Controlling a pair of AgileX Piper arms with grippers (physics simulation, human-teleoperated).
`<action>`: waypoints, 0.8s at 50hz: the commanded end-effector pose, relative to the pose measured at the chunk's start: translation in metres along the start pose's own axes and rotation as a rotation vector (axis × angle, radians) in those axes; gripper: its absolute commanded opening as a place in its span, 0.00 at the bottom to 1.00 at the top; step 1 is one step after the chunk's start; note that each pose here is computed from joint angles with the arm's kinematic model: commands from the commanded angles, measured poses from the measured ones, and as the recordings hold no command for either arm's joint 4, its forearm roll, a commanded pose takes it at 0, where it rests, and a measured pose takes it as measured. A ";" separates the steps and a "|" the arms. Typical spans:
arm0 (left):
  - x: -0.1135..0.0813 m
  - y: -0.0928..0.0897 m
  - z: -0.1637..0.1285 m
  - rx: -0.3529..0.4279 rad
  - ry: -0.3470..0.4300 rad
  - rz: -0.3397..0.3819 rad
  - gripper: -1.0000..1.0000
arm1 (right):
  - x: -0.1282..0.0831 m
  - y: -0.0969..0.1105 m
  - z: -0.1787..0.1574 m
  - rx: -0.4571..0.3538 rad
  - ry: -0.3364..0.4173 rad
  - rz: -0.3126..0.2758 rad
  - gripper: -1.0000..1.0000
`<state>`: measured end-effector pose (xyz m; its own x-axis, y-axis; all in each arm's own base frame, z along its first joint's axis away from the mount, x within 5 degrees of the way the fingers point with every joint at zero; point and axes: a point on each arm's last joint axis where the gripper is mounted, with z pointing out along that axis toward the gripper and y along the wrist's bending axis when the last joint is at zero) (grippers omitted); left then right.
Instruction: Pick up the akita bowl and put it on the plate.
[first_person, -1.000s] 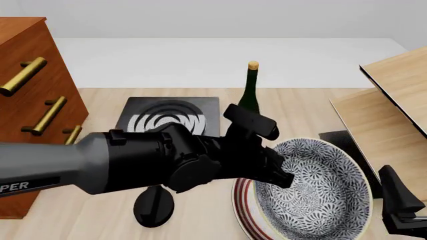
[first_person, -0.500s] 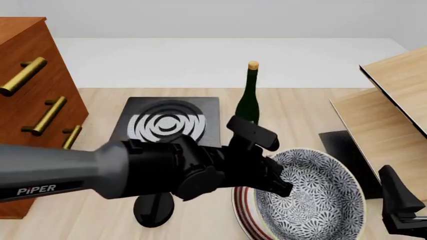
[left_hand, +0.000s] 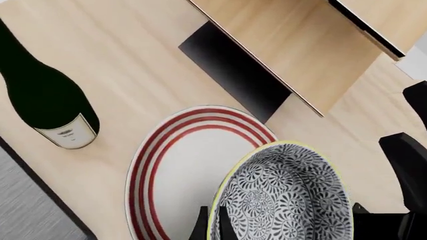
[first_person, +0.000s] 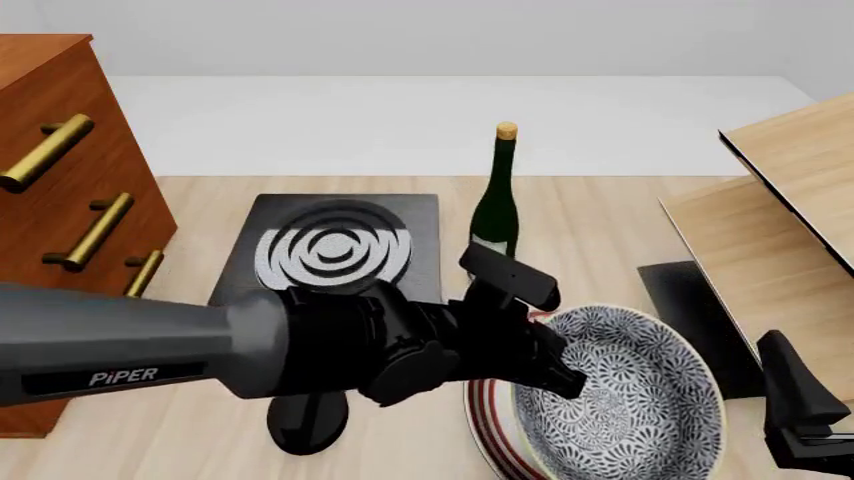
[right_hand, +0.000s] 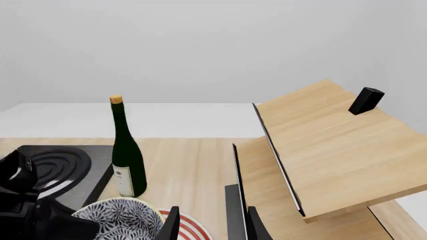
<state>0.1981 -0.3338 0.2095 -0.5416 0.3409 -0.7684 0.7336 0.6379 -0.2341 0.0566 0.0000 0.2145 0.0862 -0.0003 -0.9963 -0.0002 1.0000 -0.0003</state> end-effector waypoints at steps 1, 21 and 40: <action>0.004 0.001 0.007 0.002 -0.003 -0.032 0.00 | 0.000 0.000 0.000 0.000 0.000 0.000 1.00; 0.007 0.005 0.015 -0.006 0.001 -0.032 0.00 | 0.000 0.000 0.000 0.000 0.000 0.000 1.00; 0.012 0.011 0.021 -0.015 0.005 -0.036 0.00 | 0.000 0.000 0.000 0.000 0.000 0.000 1.00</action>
<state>0.2059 -0.3373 0.1868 -0.5531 0.3442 -0.7587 0.7236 0.6498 -0.2328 0.0566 0.0000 0.2145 0.0862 -0.0003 -0.9963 -0.0003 1.0000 -0.0003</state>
